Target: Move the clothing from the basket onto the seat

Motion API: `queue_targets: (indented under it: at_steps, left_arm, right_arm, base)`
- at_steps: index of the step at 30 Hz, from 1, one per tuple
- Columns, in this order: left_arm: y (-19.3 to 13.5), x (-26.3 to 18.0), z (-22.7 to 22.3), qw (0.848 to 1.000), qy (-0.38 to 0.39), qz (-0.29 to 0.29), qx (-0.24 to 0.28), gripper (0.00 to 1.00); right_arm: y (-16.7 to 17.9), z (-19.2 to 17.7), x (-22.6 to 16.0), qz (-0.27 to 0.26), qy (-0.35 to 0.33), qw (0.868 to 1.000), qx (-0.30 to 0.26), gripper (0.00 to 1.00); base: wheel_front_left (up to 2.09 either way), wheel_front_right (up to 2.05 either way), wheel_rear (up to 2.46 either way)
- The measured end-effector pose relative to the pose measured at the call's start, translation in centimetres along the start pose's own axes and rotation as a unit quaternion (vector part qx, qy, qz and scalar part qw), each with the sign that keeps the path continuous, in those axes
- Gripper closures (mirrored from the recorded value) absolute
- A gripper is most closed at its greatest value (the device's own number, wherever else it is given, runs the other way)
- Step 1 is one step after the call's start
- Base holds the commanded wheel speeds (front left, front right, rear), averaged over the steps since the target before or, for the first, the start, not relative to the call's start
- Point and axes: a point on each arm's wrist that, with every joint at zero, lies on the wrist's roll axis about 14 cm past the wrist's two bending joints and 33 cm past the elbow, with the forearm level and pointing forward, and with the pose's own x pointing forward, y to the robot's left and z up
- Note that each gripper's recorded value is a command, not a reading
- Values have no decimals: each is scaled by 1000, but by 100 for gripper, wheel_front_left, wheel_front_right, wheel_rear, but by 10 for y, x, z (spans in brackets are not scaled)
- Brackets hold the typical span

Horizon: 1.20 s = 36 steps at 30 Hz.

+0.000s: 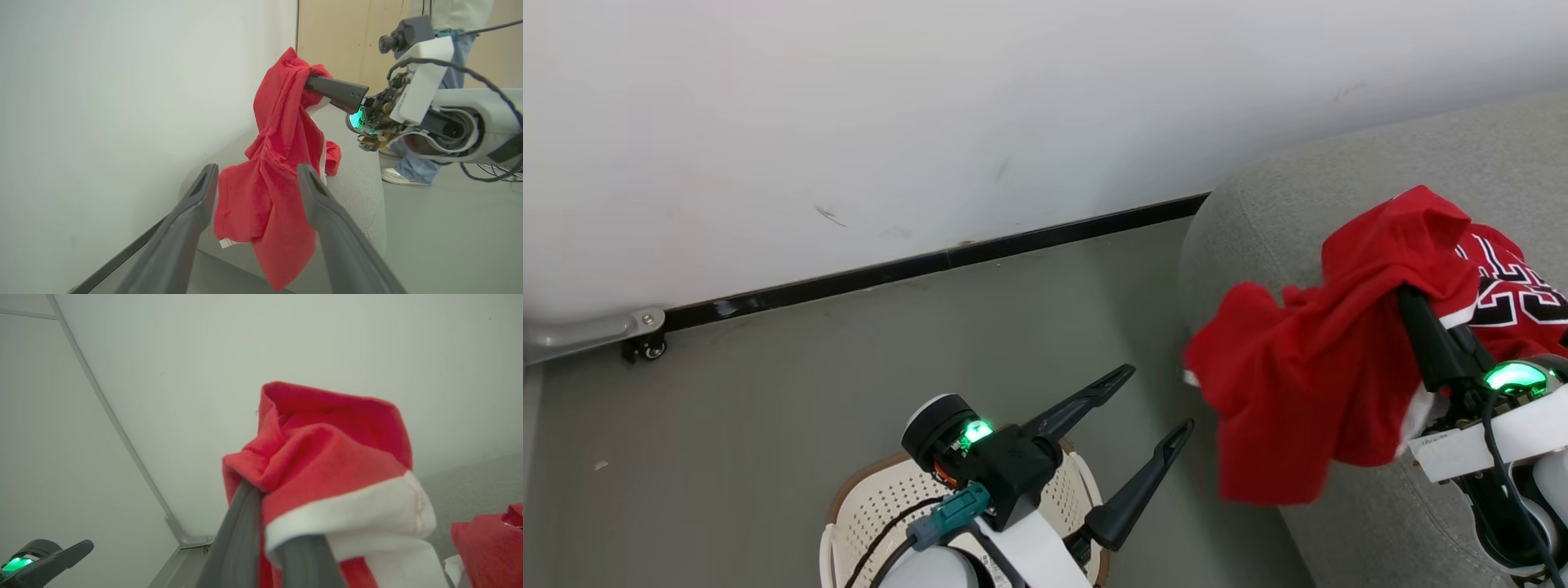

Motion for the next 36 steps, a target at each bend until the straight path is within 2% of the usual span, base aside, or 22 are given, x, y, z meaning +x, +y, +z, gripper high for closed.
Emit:
queue_targets:
  at_steps: [19, 36]
  left_arm:
    - [-41, 20, -5, 997, 2, -67, -27, 0]
    - [-65, 31, -5, 994, -3, -108, -34, 0]
  right_arm:
    - [-35, 16, -43, -67, -20, 997, -14, 100]
    - [-52, 28, -76, -108, -37, 993, -23, 100]
  base:
    - [0, 0, 0]
    - [0, 0, 0]
